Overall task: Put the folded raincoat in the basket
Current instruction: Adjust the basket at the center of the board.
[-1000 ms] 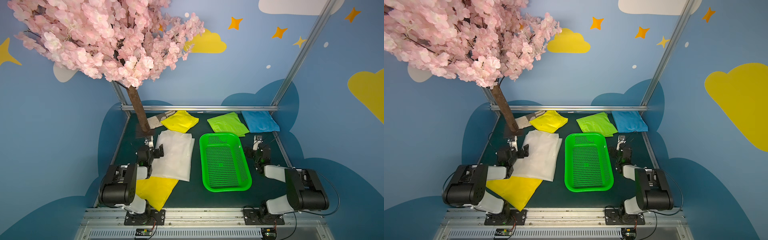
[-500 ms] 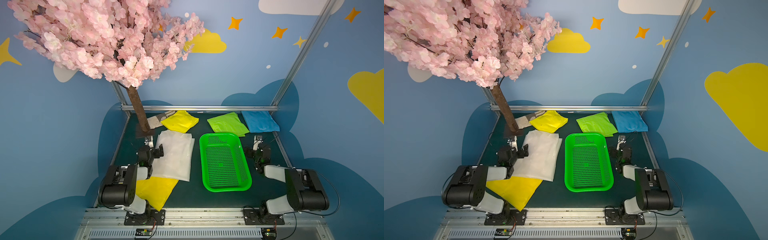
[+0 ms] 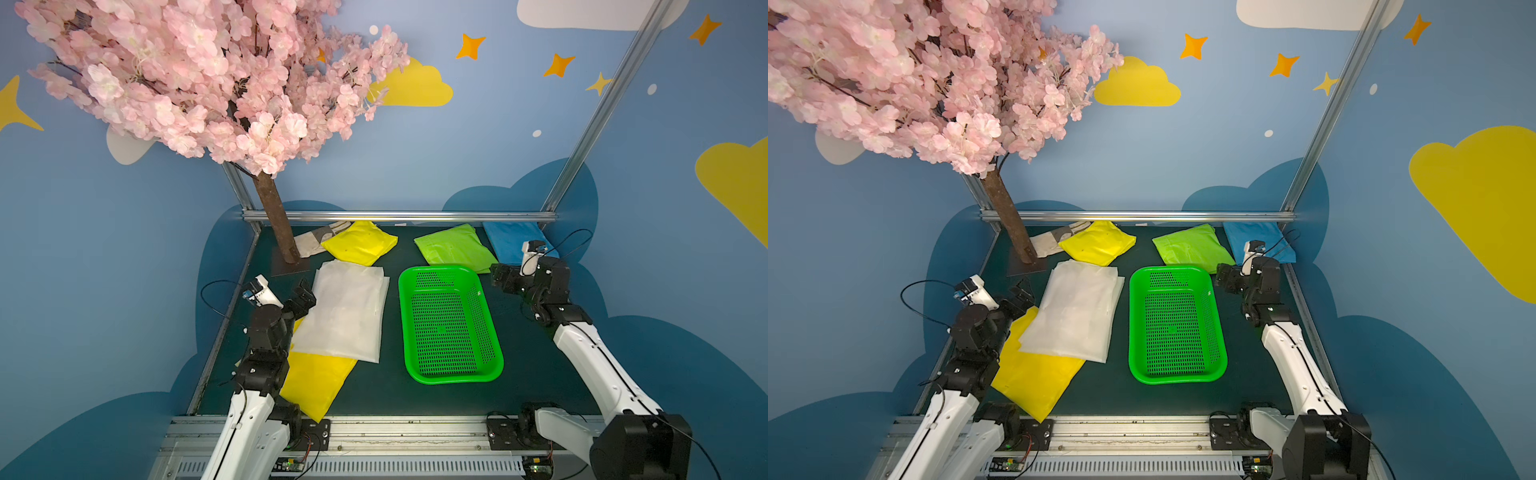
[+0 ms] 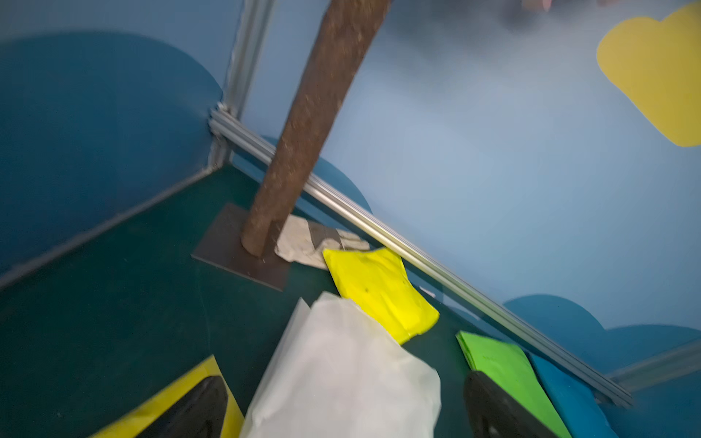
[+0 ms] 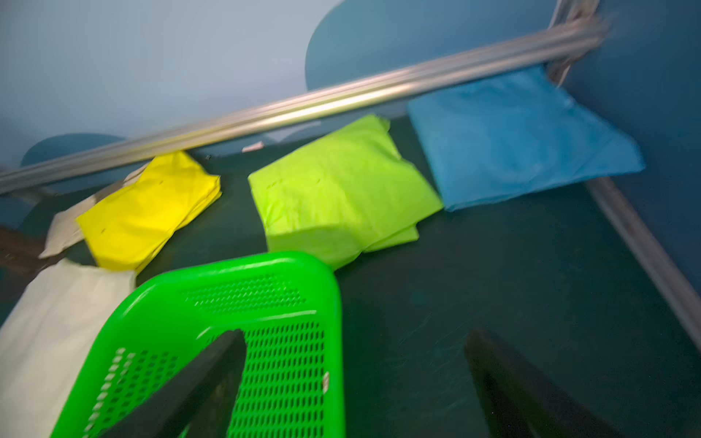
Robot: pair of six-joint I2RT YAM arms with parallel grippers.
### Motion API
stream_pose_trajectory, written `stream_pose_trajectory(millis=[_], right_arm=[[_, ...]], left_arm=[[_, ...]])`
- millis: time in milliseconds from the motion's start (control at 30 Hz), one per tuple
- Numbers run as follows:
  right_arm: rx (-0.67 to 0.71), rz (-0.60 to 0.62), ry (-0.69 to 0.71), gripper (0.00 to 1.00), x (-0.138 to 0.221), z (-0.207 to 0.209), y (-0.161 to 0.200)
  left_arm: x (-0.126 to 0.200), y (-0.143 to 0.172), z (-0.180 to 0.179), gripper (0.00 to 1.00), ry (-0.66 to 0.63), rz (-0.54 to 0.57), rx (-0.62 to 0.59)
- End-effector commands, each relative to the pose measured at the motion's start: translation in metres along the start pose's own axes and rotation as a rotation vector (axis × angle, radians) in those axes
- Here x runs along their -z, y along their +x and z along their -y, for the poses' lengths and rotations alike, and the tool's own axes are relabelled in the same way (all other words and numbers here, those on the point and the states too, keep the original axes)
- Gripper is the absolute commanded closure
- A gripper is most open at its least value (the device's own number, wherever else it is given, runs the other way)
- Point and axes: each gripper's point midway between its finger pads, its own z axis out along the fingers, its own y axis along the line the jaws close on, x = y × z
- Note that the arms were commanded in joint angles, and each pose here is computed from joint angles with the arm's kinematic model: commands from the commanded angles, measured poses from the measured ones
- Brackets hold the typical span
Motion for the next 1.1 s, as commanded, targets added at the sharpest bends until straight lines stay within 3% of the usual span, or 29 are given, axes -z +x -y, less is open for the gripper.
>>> stream_pose_trajectory(millis=[0, 167, 300, 500, 600, 733, 1067], right_arm=[[-0.078, -0.355, -0.090, 0.09, 0.006, -0.022, 0.067], [-0.049, -0.518, -0.063, 0.23, 0.004, -0.024, 0.097], [-0.035, -0.614, -0.057, 0.40, 0.008, -0.029, 0.109], [0.103, -0.594, -0.090, 0.31, 0.027, -0.072, 0.100], [0.078, -0.632, -0.162, 0.32, 0.034, -0.112, 0.102], [0.135, -0.671, -0.230, 0.32, 0.031, -0.164, 0.121], [0.292, -0.776, -0.229, 0.37, 0.003, -0.235, 0.172]], left_arm=[[0.017, 0.076, -0.005, 0.00, 0.023, -0.360, 0.110], [0.034, 0.093, 0.010, 0.09, 0.045, -0.560, 0.101], [0.042, 0.101, 0.023, 0.14, 0.085, -0.672, 0.094], [0.047, 0.090, 0.041, 0.14, 0.149, -0.689, 0.043], [0.048, 0.086, 0.039, 0.14, 0.136, -0.697, -0.018], [0.048, 0.093, 0.040, 0.15, 0.152, -0.714, 0.002], [0.050, 0.091, 0.039, 0.13, 0.144, -0.696, 0.001]])
